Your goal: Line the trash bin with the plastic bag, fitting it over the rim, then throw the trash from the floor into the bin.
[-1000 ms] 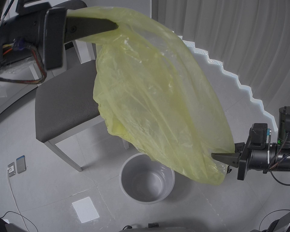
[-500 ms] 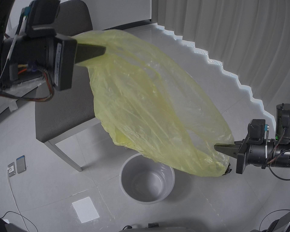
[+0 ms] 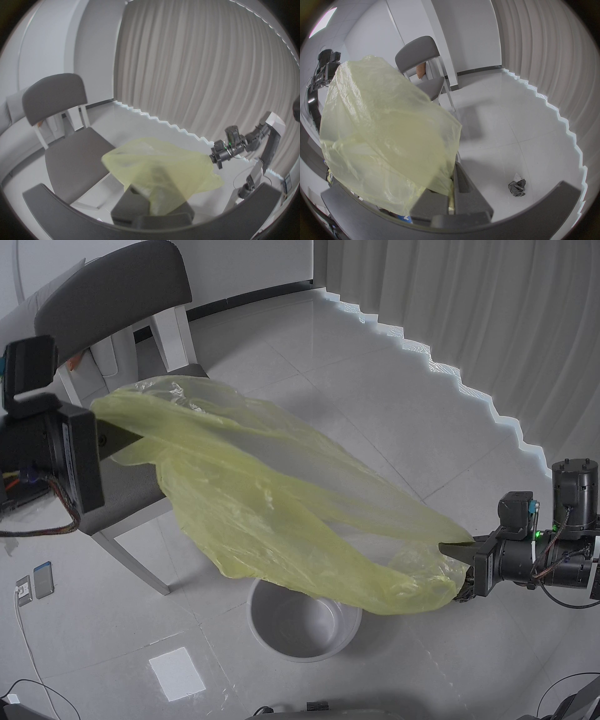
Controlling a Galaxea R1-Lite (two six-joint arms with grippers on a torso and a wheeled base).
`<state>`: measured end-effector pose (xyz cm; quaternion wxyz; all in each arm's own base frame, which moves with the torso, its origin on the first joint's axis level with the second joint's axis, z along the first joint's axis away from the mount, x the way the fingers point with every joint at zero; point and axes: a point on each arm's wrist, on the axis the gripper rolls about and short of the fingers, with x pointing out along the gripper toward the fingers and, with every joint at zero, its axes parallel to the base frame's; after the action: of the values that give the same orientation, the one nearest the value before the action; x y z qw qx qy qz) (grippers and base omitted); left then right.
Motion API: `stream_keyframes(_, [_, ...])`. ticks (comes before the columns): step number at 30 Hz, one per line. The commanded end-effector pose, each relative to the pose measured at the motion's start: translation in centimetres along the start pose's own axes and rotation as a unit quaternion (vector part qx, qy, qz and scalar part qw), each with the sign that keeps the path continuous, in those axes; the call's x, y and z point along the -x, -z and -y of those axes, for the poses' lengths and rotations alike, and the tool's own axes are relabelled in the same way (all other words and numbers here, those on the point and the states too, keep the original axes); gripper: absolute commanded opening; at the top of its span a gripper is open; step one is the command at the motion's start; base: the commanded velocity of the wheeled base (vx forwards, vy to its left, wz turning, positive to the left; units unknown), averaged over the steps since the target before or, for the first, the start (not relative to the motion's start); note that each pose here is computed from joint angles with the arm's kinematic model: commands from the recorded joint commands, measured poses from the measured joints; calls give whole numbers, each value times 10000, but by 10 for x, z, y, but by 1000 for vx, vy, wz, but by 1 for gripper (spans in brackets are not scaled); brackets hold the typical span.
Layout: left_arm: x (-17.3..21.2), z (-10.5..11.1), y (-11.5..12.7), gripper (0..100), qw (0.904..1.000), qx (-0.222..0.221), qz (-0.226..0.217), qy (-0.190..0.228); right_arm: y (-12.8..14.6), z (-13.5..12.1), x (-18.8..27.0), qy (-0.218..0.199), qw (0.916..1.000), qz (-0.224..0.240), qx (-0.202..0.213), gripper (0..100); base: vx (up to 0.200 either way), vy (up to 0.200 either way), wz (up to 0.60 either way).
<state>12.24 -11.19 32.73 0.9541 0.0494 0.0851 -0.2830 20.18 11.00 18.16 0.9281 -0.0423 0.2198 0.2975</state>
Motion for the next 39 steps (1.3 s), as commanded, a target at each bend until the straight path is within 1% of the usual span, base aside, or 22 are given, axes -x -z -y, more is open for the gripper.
stream_keyframes(1, [-5, -12, 19, 0, 9985, 359, -180, -381, 7, 2, -9, 88, 9997, -182, -153, 0, 0, 0, 0])
stream_keyframes(5, [-19, -19, 38, 0, 9958, 734, -357, -411, 8, 4, -10, 107, 9996, -203, -177, 0, 0, 0, 0])
stream_keyframes(7, [-23, -22, 41, 0, 9953, 836, -305, -378, 9, 4, -14, 108, 9995, -256, -177, 0, 0, 0, 0])
stream_keyframes(9, [-25, -23, 43, 0, 9953, 858, -276, -345, 10, 5, -16, 108, 9993, -302, -190, 0, 0, 0, 0])
stream_keyframes(12, [-28, -23, 48, 0, 9953, 866, -301, -308, 17, 5, -25, 86, 9985, -492, -204, 0, 0, 0, 0])
stream_keyframes(15, [-35, -22, 54, 0, 9941, 946, -444, -296, 23, 6, -31, 80, 9975, -659, -234, 0, 0, 0, 0])
stream_keyframes(19, [-44, -20, 59, 0, 9911, 1148, -606, -297, 27, 7, -40, 65, 9964, -803, -247, 0, 0, 0, 0])
stream_keyframes(22, [-57, -20, 68, 0, 9863, 1375, -841, -351, 30, 8, -49, 72, 9964, -803, -246, 0, 0, 0, 0])
stream_keyframes(23, [-63, -20, 72, 0, 9835, 1506, -925, -388, 31, 9, -52, 80, 9966, -788, -244, 0, 0, 0, 0])
stream_keyframes(25, [-71, -19, 81, 0, 9807, 1620, -1008, -433, 33, 10, -57, 80, 9968, -758, -240, 0, 0, 0, 0])
stream_keyframes(29, [-82, -20, 94, 0, 9802, 1659, -982, -448, 38, 10, -58, 85, 9964, -819, -217, 0, 0, 0, 0])
stream_keyframes(32, [-89, -15, 109, 0, 9789, 1724, -1024, -397, 41, 11, -57, 96, 9959, -870, -240, 0, 0, 0, 0])
stream_keyframes(35, [-94, -8, 114, 0, 9789, 1750, -1023, -271, 46, 15, -55, 157, 9950, -947, -258, 0, 0, 0, 0])
stream_keyframes(37, [-94, -8, 114, 0, 9789, 1750, -1023, -271, 46, 15, -55, 157, 9950, -947, -258, 0, 0, 0, 0])
stream_keyframes(39, [-101, -5, 120, 0, 9760, 1849, -1122, -263, 53, 19, -53, 202, 9938, -1072, -219, 0, 0, 0, 0])
